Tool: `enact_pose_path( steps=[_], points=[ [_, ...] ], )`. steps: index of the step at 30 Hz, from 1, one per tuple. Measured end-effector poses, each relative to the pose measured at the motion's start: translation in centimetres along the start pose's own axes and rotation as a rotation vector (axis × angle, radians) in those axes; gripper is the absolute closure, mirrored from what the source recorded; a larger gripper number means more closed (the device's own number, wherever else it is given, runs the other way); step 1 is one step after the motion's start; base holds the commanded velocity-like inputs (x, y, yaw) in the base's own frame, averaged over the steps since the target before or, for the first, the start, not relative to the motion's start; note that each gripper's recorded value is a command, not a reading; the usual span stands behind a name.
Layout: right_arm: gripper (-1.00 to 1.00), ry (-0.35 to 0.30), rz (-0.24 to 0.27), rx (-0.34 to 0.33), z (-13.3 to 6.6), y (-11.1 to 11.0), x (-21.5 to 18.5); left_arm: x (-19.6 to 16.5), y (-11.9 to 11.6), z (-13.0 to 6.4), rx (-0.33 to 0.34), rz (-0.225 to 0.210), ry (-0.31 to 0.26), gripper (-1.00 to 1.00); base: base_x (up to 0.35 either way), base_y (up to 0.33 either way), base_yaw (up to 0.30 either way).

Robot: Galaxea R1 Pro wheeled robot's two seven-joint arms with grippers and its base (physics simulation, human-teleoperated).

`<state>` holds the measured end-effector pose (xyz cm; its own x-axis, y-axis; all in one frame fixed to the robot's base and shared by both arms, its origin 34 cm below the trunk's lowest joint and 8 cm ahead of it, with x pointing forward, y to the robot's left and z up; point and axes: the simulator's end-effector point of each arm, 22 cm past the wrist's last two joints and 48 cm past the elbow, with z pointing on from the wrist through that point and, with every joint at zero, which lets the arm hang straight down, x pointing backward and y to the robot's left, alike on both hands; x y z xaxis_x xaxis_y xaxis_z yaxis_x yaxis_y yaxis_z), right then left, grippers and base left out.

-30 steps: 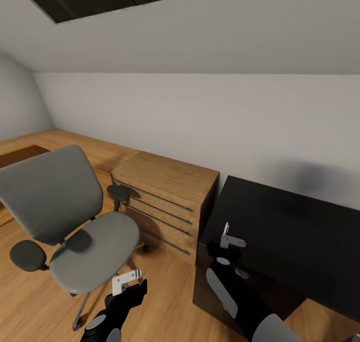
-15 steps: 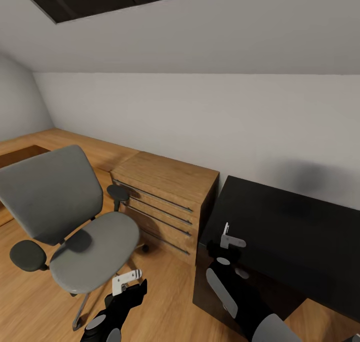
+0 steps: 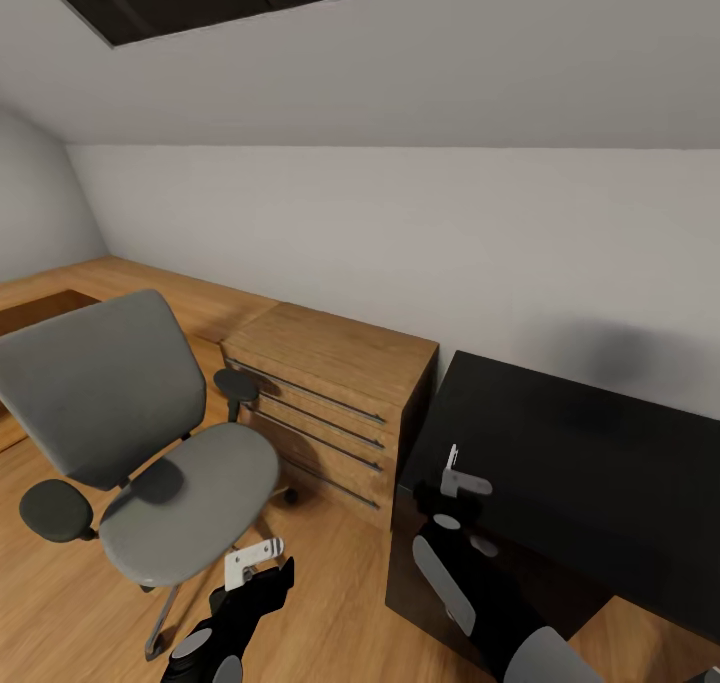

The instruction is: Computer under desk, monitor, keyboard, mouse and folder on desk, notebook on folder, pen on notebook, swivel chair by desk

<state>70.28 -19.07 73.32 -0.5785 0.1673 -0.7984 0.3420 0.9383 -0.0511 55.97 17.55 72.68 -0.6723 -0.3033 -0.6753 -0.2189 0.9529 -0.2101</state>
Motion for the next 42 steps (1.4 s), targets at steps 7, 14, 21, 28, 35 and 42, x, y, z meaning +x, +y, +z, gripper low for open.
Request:
enact_pose_path(
  steps=[7,14,21,28,35,42],
  points=[
    [-1.0,0.0,-0.004,0.004,0.13,-0.15,0.21,0.0,-0.02,-0.01,0.0,0.0,0.0,-1.0,0.0,0.0,0.0],
    [-1.0,0.0,-0.004,0.003,0.19,-0.14,0.16,0.0,-0.02,-0.01,0.0,0.0,0.0,-1.0,0.0,0.0,0.0],
    [-1.0,0.0,-0.006,0.002,0.28,-0.1,0.08,0.0,-0.03,-0.02,0.001,0.0,0.0,-1.0,0.0,0.0,0.0],
    [-1.0,0.0,-0.006,0.003,0.3,-0.11,0.06,0.01,-0.05,-0.02,0.001,0.0,0.0,-1.0,0.0,0.0,0.0],
    [-1.0,-0.001,-0.006,0.004,0.3,-0.13,0.06,0.06,-0.07,-0.01,0.001,0.0,0.001,-1.0,0.0,0.0,0.0],
    [1.0,-0.001,-0.005,0.004,0.3,-0.14,0.06,0.08,-0.08,0.0,0.001,0.0,0.001,-1.0,0.0,0.0,0.0]
  ],
)
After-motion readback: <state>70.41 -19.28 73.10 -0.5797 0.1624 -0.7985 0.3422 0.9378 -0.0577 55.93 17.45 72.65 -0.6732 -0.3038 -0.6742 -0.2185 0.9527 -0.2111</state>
